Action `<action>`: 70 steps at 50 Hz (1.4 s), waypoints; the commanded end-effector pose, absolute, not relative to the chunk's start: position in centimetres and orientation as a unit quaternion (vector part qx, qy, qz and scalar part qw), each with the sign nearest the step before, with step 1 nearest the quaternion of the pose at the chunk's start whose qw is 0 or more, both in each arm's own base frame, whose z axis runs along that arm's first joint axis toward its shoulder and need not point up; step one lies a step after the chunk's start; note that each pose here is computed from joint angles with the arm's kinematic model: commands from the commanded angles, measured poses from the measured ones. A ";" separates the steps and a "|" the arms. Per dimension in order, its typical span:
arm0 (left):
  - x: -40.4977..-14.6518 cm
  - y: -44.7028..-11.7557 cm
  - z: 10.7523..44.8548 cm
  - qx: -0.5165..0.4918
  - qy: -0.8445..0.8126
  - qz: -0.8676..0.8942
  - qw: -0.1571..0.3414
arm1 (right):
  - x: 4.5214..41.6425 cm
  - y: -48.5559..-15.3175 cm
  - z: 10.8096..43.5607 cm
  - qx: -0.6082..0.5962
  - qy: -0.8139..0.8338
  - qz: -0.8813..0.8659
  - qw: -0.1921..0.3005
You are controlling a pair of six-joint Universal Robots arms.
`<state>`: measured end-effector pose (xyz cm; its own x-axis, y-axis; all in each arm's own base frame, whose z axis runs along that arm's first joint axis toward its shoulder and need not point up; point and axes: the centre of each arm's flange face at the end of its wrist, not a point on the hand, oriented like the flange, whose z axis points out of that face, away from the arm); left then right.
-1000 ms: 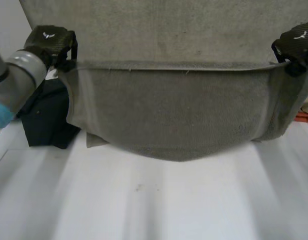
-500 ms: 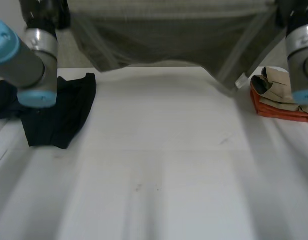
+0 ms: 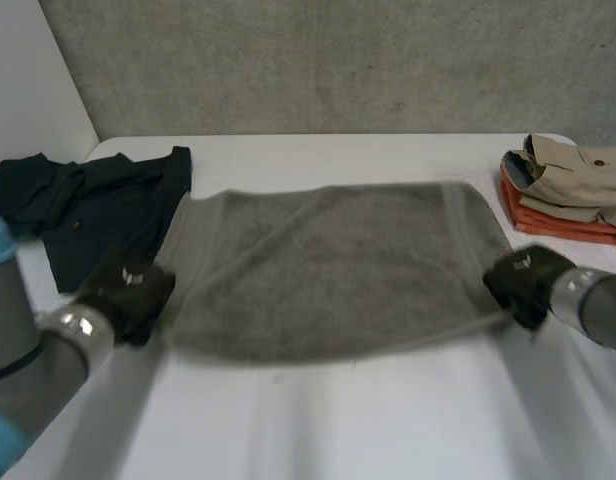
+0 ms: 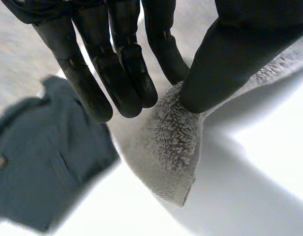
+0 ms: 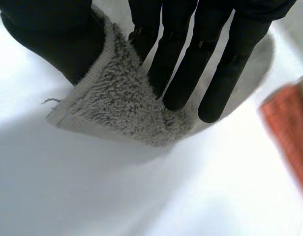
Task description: Fold the laundry.
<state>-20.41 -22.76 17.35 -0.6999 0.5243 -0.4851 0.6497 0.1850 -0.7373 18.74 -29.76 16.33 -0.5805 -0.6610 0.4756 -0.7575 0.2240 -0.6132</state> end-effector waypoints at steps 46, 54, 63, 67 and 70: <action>-30.7 -38.5 18.8 0.318 0.640 -0.696 0.064 | 25.0 -43.4 18.3 0.323 -0.591 0.720 0.165; -29.0 -35.2 23.2 0.304 0.636 -0.707 0.053 | 22.8 -39.1 25.1 0.292 -0.618 0.721 0.116; -27.5 -31.1 22.8 0.309 0.662 -0.683 0.013 | 17.9 -35.3 20.0 0.320 -0.777 0.538 0.063; -27.5 -30.3 21.8 0.321 0.666 -0.673 -0.001 | 16.6 -34.8 17.7 0.322 -0.791 0.518 0.045; -27.5 -30.3 21.5 0.321 0.665 -0.674 -0.002 | 16.1 -35.3 16.9 0.320 -0.784 0.530 0.044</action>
<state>-27.45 -30.74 22.55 -0.8046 0.4020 -0.4370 0.4261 -0.1215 -0.8965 17.48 -35.16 19.54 -0.7891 -0.4355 0.4333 -0.5598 0.2194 -0.7990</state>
